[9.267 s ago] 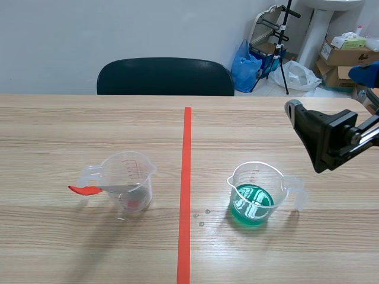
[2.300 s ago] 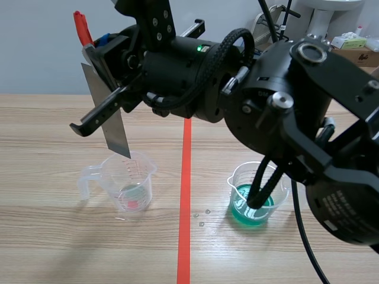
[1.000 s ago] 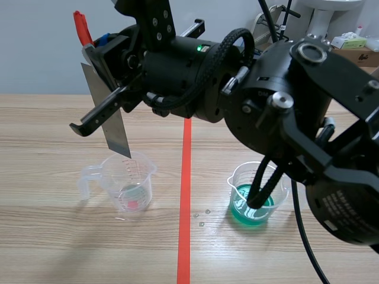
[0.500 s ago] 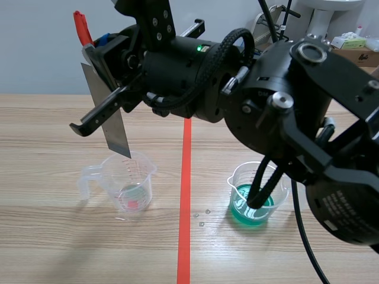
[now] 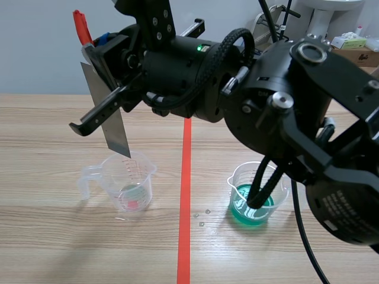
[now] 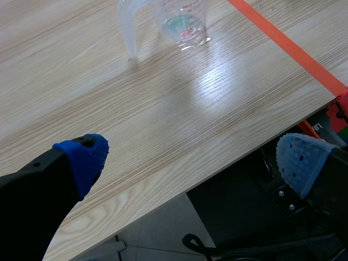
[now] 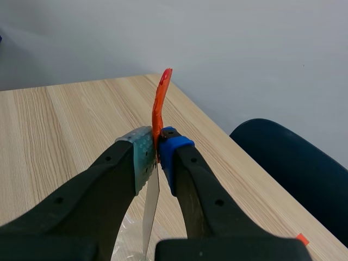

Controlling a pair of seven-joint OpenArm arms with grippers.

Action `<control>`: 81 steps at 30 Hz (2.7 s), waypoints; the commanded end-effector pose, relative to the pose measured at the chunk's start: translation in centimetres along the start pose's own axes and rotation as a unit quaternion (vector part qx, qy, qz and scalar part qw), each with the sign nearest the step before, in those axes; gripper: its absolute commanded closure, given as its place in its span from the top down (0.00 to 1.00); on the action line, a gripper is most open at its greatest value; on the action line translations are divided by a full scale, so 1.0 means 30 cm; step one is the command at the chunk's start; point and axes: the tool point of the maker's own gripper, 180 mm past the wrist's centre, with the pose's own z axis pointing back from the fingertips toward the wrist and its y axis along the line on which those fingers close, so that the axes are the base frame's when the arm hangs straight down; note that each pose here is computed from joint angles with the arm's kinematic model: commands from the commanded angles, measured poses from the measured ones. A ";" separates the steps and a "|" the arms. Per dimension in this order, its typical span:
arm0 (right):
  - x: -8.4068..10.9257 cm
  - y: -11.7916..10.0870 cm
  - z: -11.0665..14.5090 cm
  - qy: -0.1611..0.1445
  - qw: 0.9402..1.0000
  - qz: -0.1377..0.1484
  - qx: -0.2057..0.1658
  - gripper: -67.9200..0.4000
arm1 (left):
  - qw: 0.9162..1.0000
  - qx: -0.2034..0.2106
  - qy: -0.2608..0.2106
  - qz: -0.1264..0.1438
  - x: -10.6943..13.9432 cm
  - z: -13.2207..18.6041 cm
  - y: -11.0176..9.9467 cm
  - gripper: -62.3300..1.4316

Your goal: Do the redox reaction experiment

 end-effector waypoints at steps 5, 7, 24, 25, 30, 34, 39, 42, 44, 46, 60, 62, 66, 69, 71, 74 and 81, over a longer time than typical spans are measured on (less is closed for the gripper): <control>0.057 -0.025 -0.003 -0.026 1.000 0.009 -0.006 0.03 | 1.000 0.000 -0.016 0.001 0.027 -0.005 0.000 1.00; 0.057 -0.025 -0.003 -0.026 1.000 0.009 -0.006 0.03 | 1.000 0.000 -0.016 0.001 0.027 -0.005 0.000 1.00; 0.036 -0.036 0.022 -0.025 1.000 0.014 -0.007 0.03 | 1.000 0.000 -0.016 0.001 0.027 -0.005 0.000 1.00; 0.036 -0.042 0.029 -0.027 0.999 0.015 -0.009 0.03 | 1.000 0.000 -0.016 0.001 0.027 -0.005 0.000 1.00; 0.024 -0.080 0.076 -0.021 0.999 0.014 -0.022 0.03 | 1.000 0.000 -0.016 0.001 0.027 -0.005 0.000 1.00; 0.034 -0.105 0.120 -0.022 0.999 0.019 -0.031 0.03 | 1.000 0.000 -0.016 0.001 0.027 -0.005 0.000 1.00; 0.034 -0.139 0.177 -0.024 0.998 0.032 -0.045 0.03 | 1.000 0.000 -0.016 0.001 0.027 -0.005 0.000 1.00; 0.027 -0.162 0.215 -0.025 0.998 0.032 -0.052 0.03 | 1.000 0.000 -0.016 0.001 0.027 -0.005 0.000 1.00; 0.019 -0.178 0.240 -0.022 0.998 0.032 -0.057 0.03 | 1.000 0.000 -0.016 0.001 0.027 -0.005 0.000 1.00; 0.008 -0.196 0.264 -0.018 0.997 0.030 -0.063 0.03 | 1.000 0.000 -0.016 0.001 0.027 -0.005 0.000 1.00; -0.030 -0.282 0.441 0.003 0.995 0.028 -0.095 0.03 | 1.000 0.000 -0.015 0.001 0.026 -0.005 -0.001 1.00; -0.029 -0.291 0.467 0.006 0.994 0.031 -0.102 0.03 | 1.000 0.000 -0.013 0.001 0.024 -0.005 -0.001 1.00; -0.029 -0.305 0.520 0.011 0.992 0.036 -0.118 0.03 | 1.000 0.000 -0.014 0.001 0.025 -0.005 -0.001 1.00; -0.027 -0.316 0.558 0.015 0.990 0.038 -0.133 0.03 | 1.000 0.000 -0.014 0.001 0.025 -0.005 -0.001 1.00; -0.023 -0.319 0.582 0.017 0.989 0.040 -0.140 0.03 | 1.000 0.000 -0.014 0.001 0.025 -0.005 -0.001 1.00; -0.014 -0.323 0.610 0.021 0.988 0.045 -0.150 0.03 | 1.000 0.000 -0.014 0.001 0.025 -0.005 -0.001 1.00; -0.021 -0.320 0.646 0.025 0.986 0.042 -0.157 0.03 | 1.000 0.000 -0.013 0.001 0.024 -0.005 -0.001 1.00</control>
